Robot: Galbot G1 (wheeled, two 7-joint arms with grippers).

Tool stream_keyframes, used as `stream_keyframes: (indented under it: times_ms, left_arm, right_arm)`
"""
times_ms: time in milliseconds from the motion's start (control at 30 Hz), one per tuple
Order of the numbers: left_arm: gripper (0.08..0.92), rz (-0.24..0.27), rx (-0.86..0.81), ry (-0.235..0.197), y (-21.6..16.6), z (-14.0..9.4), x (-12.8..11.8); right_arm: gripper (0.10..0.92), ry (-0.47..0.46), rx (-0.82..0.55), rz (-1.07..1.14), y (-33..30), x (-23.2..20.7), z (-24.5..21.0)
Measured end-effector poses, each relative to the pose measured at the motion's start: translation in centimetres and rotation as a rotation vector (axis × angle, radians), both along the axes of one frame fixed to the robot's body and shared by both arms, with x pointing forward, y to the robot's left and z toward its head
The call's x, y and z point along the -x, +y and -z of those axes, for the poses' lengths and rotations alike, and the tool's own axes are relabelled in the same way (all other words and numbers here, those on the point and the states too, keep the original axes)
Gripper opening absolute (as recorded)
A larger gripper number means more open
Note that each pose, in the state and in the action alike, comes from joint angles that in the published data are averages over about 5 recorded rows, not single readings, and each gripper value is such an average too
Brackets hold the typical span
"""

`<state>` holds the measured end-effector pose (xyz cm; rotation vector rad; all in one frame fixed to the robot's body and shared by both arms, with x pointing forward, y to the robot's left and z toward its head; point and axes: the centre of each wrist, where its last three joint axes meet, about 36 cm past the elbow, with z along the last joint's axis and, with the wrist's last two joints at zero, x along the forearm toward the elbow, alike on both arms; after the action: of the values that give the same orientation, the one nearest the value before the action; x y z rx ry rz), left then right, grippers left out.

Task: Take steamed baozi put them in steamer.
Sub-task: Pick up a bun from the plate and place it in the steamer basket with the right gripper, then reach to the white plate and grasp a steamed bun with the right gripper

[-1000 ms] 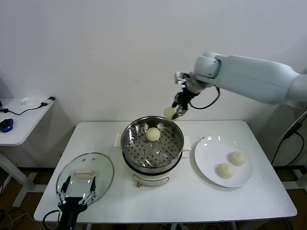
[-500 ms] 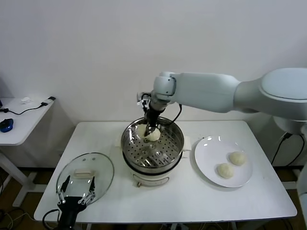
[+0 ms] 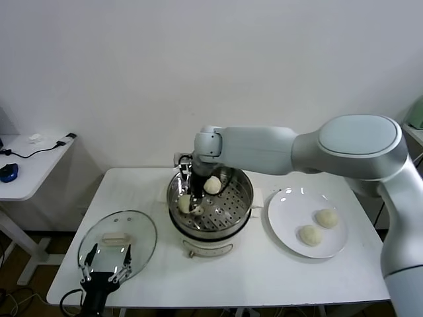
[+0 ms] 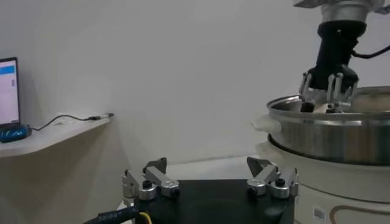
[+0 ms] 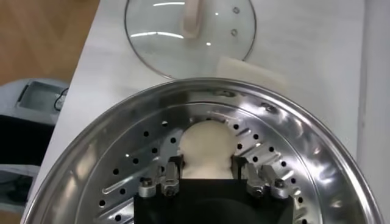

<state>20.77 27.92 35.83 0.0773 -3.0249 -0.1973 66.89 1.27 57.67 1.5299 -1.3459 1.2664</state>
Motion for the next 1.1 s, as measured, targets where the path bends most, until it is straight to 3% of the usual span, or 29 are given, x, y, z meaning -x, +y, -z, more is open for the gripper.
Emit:
stream_keyframes:
  times_ms: [167,267,633,900,1100]
  left_arm:
    - [0.823,0.0,0.001,0.001,0.0,0.1,0.0]
    - [0.823,0.001,0.001,0.0,0.0,0.0,0.0]
    - [0.823,0.012,0.006,-0.006,-0.5,-0.1,-0.1]
    - [0.823,0.014,-0.003,-0.012,-0.2,-0.3,-0.5]
    - [0.823,0.012,-0.004,-0.008,-0.2,-0.3,-0.6]
  right_arm:
    - [0.771,0.004,-0.007,-0.002,0.1,0.0,-0.3]
    - [0.814,0.002,-0.011,-0.003,-0.3,-0.1,-1.1]
    - [0.823,-0.041,-0.011,0.001,-5.3,-0.3,-6.3]
    - [0.823,-0.068,0.002,0.033,-14.7,0.7,-10.0]
    - [0.823,-0.072,0.024,0.064,-22.9,2.8,-10.1]
